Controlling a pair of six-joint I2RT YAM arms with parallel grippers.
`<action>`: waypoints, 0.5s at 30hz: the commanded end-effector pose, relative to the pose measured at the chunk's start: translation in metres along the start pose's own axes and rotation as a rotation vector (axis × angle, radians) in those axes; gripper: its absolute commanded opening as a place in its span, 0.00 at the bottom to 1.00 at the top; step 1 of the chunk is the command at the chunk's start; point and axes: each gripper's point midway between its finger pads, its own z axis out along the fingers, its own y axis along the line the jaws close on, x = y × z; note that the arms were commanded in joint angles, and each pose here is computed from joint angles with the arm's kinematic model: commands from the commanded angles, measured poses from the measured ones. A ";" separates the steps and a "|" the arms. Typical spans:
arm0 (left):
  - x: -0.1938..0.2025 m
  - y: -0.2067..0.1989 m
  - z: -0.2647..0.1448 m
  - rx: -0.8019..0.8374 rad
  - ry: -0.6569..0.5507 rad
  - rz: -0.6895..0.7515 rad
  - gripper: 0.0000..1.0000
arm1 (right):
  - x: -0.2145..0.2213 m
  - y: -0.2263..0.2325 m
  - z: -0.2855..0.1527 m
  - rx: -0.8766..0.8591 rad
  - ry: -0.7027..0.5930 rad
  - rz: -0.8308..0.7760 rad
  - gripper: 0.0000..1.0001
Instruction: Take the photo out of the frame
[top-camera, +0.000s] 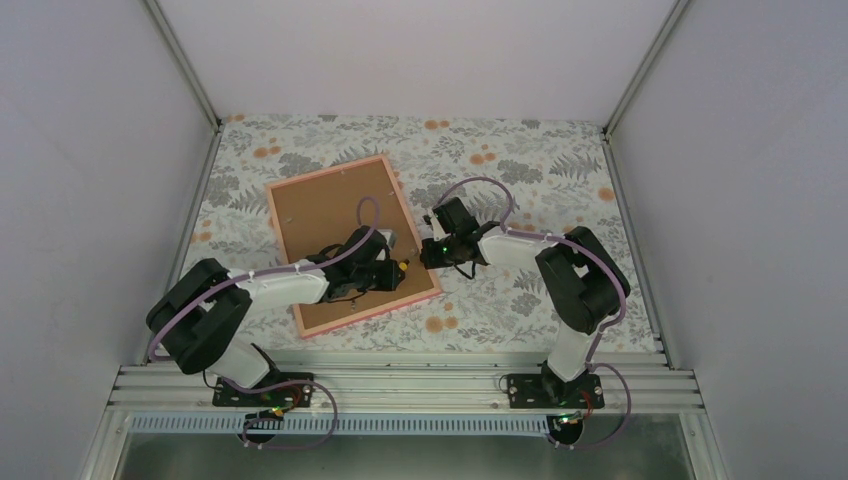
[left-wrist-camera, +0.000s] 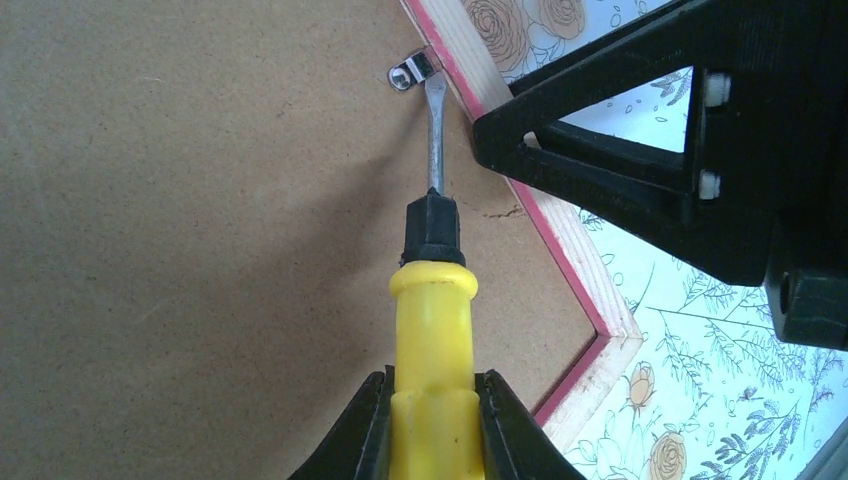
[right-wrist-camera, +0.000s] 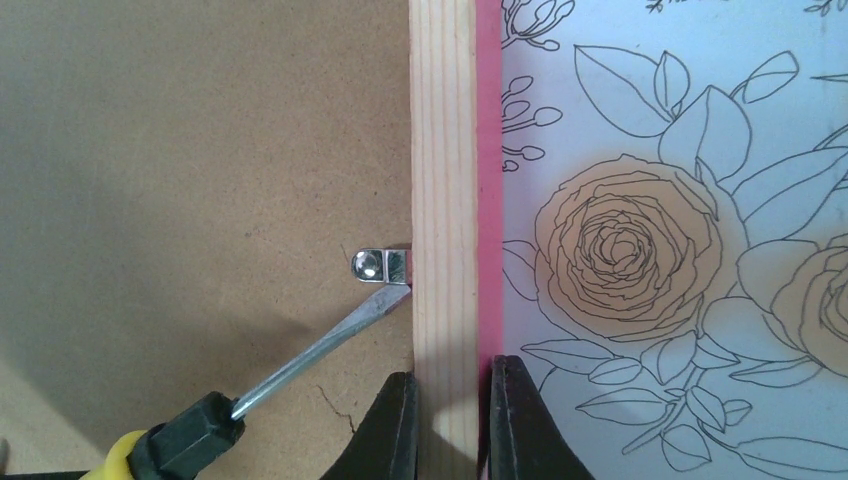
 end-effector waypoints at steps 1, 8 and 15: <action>-0.008 0.008 0.002 -0.057 -0.036 -0.008 0.02 | 0.029 0.000 0.004 -0.001 0.086 0.009 0.04; -0.008 0.015 0.003 -0.089 -0.044 -0.028 0.02 | 0.031 -0.001 0.003 0.004 0.085 0.008 0.04; -0.010 0.024 0.001 -0.116 -0.075 -0.064 0.02 | 0.031 -0.001 0.003 0.004 0.085 0.011 0.04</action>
